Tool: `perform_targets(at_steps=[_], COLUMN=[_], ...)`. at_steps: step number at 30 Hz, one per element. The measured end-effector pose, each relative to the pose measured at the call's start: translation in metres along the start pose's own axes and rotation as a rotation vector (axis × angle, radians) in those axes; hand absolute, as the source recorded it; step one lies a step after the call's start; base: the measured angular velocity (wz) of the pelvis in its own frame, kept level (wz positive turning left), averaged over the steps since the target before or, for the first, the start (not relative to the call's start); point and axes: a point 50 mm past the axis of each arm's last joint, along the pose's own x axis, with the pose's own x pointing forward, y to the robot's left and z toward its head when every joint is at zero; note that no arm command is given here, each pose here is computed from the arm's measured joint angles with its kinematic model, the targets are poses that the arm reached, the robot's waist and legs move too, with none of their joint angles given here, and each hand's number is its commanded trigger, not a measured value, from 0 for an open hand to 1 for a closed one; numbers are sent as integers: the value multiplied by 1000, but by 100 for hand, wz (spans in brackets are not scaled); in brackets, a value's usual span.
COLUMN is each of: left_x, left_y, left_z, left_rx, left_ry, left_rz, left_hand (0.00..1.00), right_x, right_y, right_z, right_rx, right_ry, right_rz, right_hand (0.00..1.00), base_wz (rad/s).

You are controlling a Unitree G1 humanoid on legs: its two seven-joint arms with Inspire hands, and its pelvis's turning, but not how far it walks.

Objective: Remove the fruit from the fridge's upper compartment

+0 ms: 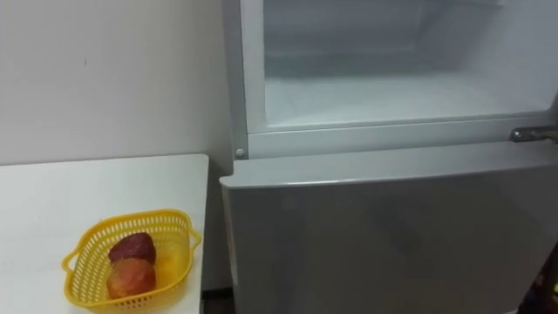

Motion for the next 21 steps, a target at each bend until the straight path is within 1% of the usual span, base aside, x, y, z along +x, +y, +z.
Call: perform_targets(at_steps=[3,5,7,10,17,20,21], left_x=[0,0,-1,-1,-1,-1,-1], left_y=[-1,1,3,4,4,5,6], left_z=[0,-2,-4,-2,-1,-1,-2], left_rx=[0,-3,-6,-7,-8,5,6], left_ry=[0,4,7,-9,-25,-25,-23], left_rz=[-2,2,8,-1,-6,-11,-12], left_hand=[0,0,0,0,0,0,0], right_x=[0,-2,-4,-7,-11,-15,-19], right_y=[6,15,31,45,58,73,82], right_z=[2,3,3,4,3,2,1], right_rx=[1,0,0,1,-23,-28,-27], right_ry=[-9,-14,-22,-27,-32,-31,-31], right_rz=[22,57,127,188,265,339,381], right_hand=[0,0,0,0,0,0,0], base_wz=[-2,0,0,0,0,0,0])
